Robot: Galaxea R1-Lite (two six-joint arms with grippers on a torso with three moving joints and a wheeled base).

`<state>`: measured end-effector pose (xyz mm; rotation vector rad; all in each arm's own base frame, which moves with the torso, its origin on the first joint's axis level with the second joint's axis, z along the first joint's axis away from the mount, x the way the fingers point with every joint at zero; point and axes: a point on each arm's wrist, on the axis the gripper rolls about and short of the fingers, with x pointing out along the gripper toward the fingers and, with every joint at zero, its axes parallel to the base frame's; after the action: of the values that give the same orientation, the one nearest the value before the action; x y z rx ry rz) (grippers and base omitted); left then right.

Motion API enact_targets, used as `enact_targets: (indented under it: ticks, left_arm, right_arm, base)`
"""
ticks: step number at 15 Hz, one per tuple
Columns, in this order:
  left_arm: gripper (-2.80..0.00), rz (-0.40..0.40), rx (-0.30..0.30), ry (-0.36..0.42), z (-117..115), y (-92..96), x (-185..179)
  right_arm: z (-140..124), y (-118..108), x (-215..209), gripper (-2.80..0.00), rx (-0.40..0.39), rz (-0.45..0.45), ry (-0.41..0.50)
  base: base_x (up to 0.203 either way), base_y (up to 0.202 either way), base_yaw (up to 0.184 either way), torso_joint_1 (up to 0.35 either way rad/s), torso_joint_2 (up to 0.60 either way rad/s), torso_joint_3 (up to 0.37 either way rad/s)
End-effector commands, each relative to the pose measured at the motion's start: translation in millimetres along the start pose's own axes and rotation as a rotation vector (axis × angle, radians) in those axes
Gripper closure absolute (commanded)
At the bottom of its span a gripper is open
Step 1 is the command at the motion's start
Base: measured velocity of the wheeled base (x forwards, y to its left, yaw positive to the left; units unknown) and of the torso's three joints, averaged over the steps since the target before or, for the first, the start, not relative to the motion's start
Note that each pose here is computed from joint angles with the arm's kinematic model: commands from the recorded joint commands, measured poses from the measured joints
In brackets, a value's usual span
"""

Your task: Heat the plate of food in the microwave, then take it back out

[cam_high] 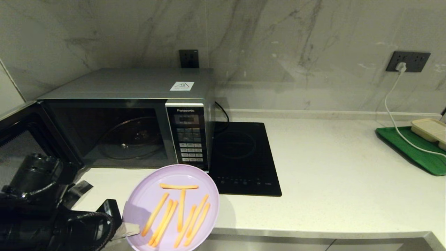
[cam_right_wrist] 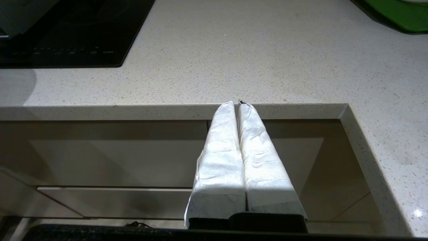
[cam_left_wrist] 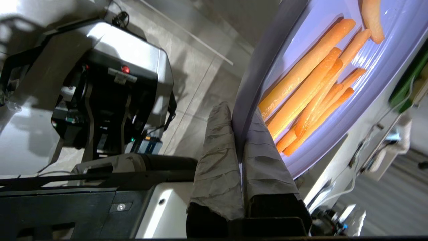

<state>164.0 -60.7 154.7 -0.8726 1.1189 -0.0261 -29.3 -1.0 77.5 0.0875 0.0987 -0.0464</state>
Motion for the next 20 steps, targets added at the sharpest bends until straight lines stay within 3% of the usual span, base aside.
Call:
enact_targets:
  ticks: [1,4,9,16,20]
  left_arm:
    - [0.00,0.018,0.011,0.067,-2.0,-8.4,15.2]
    - [0.00,-0.011,0.035,0.154,-6.2,-25.7,28.0]
    - [0.00,-0.053,0.111,0.217,-9.3,-59.1,54.9]
    - [0.00,-0.112,0.160,0.251,-10.1,-117.8,95.4]
    - [0.00,-0.102,0.163,0.272,-9.7,-134.6,121.0]
  right_arm:
    - [-0.1,0.0,0.1,0.00,0.001,0.000,0.002]
    - [-0.1,0.0,0.1,0.00,0.001,0.000,0.002]
    - [-0.1,0.0,0.1,0.00,0.001,0.000,0.002]
    - [-0.1,0.0,0.1,0.00,0.001,0.000,0.002]
    - [-0.1,0.0,0.1,0.00,0.001,0.000,0.002]
  base:
    - [0.000,0.000,0.000,0.000,0.00,0.000]
    - [0.000,0.000,0.000,0.000,0.00,0.000]
    - [0.000,0.000,0.000,0.000,0.00,0.000]
    - [0.000,0.000,0.000,0.000,0.00,0.000]
    - [0.000,0.000,0.000,0.000,0.00,0.000]
